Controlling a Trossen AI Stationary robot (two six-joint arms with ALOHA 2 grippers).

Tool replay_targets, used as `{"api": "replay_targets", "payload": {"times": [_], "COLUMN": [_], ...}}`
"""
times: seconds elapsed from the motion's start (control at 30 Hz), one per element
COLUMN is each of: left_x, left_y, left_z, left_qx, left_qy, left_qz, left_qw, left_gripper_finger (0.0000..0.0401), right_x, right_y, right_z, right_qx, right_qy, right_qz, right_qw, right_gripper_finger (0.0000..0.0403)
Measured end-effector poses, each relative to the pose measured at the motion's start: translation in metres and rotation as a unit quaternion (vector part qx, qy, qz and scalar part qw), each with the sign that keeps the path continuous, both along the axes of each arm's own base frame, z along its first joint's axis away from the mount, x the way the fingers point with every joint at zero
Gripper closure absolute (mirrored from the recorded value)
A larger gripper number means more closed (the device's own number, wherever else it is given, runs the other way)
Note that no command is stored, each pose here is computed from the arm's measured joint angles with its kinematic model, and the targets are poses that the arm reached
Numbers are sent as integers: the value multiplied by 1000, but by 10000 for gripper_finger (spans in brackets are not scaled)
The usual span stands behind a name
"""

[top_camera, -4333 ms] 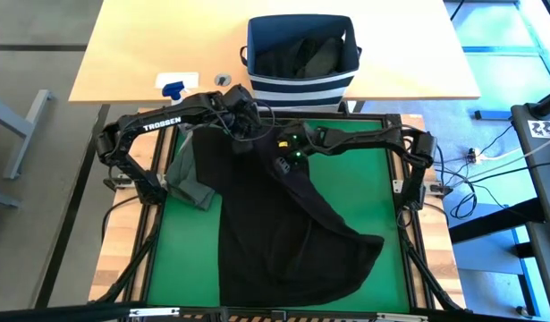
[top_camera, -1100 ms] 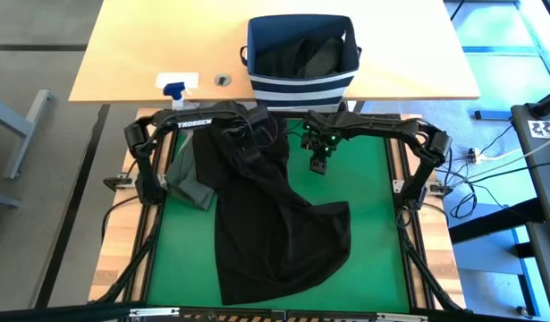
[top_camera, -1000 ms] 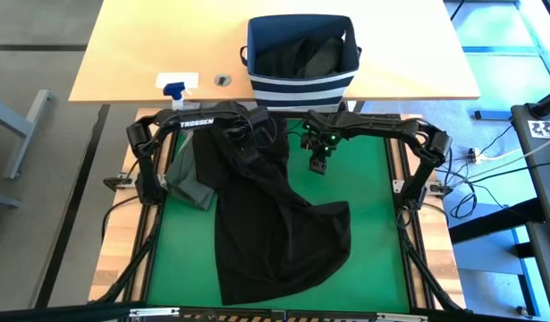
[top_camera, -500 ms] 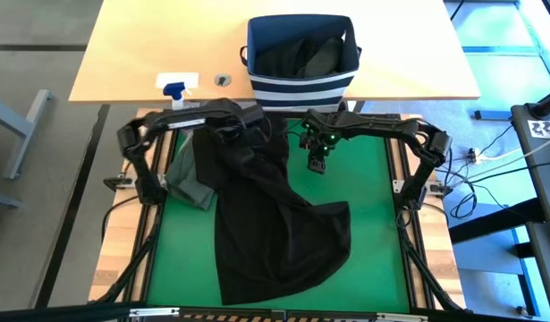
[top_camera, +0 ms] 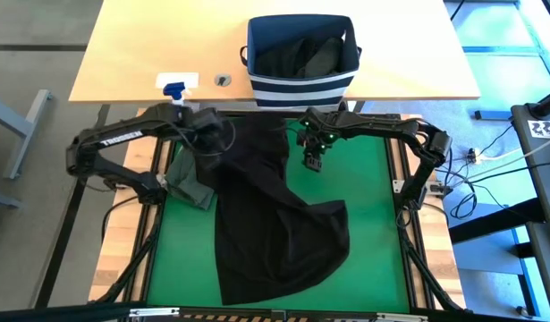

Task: Fold Laundry from Bin
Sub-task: Fold the black shirt

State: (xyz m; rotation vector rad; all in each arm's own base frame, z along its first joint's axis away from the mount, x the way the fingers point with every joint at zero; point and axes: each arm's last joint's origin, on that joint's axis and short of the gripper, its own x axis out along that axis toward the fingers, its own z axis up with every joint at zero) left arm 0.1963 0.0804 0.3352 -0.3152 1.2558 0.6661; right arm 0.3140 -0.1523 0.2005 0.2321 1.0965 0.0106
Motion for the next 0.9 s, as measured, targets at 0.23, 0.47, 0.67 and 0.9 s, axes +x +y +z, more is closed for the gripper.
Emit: {"api": "replay_targets", "payload": {"times": [0.23, 0.47, 0.67, 0.9], "left_x": [-20, -15, 15, 29], "left_y": [-7, -7, 2, 8], "left_z": [-55, -42, -21, -77], "left_qx": [-37, -67, 6, 1], "left_qy": [68, 25, -159, -106], "left_qz": [36, 24, -3, 23], "left_qw": [996, 997, 987, 994], "left_gripper_finger": [317, 244, 221, 224], "right_x": [6, 7, 9, 10], "right_y": [-3, -3, -4, -5], "right_z": [3, 4, 5, 5], "right_qx": [11, 28, 22, 21], "right_qy": [-26, -31, -46, -50], "right_qz": [-49, -77, -77, -77], "right_qw": [998, 996, 996, 996], "right_gripper_finger": [180, 180, 180, 180]}}
